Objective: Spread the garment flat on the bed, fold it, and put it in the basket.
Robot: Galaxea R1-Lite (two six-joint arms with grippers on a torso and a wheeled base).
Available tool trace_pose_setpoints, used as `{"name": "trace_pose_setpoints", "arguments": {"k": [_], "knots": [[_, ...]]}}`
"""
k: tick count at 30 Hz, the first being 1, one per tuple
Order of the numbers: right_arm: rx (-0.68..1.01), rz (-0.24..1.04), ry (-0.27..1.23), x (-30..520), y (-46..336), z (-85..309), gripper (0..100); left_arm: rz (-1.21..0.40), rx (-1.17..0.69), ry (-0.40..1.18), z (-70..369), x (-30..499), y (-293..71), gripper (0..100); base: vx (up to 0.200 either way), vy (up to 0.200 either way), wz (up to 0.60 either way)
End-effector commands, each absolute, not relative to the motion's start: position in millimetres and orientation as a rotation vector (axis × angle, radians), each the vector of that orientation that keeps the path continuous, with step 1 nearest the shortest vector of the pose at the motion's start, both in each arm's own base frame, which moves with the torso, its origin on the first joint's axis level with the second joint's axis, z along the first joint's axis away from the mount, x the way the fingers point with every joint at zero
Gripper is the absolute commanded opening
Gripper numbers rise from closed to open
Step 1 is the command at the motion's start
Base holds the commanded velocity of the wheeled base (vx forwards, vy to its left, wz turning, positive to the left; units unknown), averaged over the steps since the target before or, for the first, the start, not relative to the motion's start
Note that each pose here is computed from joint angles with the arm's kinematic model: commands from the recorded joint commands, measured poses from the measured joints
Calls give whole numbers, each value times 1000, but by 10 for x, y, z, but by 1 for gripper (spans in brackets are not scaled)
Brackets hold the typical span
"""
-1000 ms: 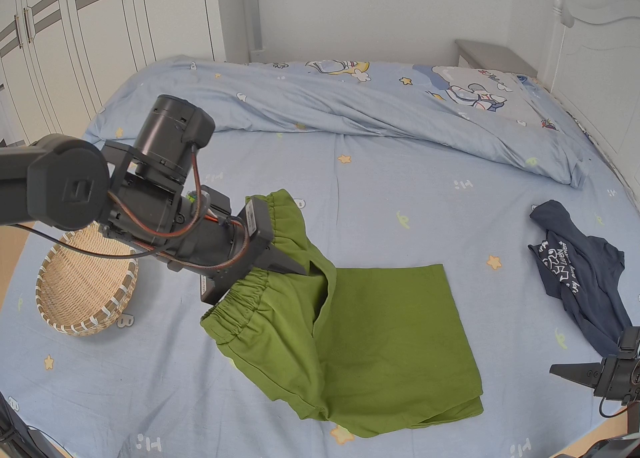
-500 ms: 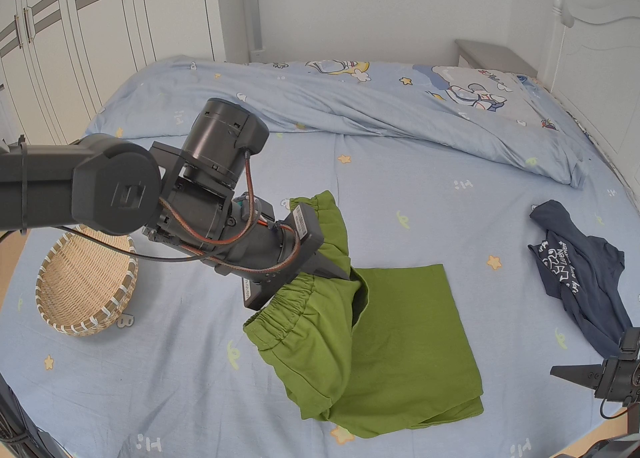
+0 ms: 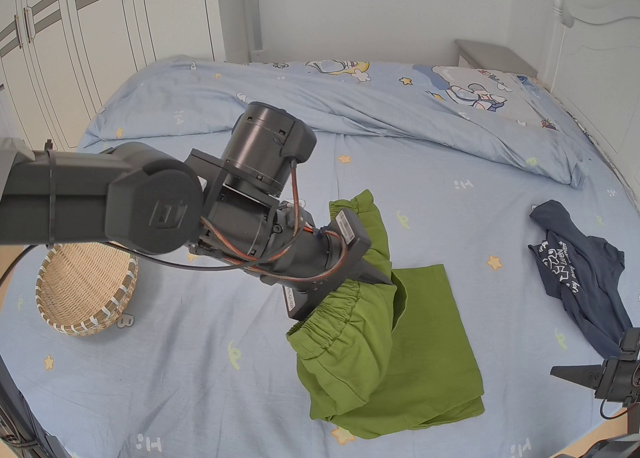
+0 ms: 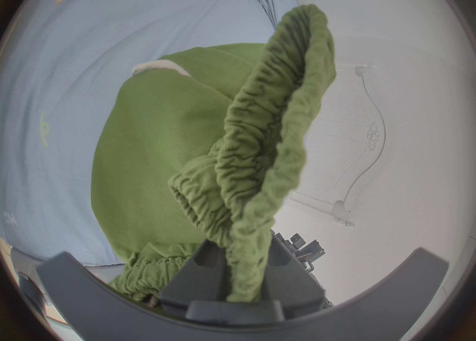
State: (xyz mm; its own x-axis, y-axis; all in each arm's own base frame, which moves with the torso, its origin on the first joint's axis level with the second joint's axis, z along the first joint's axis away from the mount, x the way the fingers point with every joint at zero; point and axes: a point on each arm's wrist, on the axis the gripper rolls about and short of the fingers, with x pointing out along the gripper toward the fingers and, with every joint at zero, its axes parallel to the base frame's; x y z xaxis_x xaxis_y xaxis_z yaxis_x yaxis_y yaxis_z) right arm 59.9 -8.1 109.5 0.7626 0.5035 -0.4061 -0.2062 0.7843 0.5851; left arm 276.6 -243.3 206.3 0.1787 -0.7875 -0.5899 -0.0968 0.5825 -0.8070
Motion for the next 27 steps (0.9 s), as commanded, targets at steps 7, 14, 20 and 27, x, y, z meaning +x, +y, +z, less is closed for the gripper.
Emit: {"name": "trace_pose_setpoints", "arguments": {"k": [7,14,20,27], "knots": [[544,406,585,601,-82,1095,100,-579,-869,1335,1977,2744,-2607,0,0,0,0],[539,407,579,590,-77,1096,100,-619,-863,1312,1981,2716,-2699,0,0,0,0],[537,407,577,587,-76,1098,100,-643,-871,1287,1989,2738,-2735,0,0,0,0],[538,407,578,586,-75,1094,100,-632,-878,1292,1953,2757,-2753,0,0,0,0]]}}
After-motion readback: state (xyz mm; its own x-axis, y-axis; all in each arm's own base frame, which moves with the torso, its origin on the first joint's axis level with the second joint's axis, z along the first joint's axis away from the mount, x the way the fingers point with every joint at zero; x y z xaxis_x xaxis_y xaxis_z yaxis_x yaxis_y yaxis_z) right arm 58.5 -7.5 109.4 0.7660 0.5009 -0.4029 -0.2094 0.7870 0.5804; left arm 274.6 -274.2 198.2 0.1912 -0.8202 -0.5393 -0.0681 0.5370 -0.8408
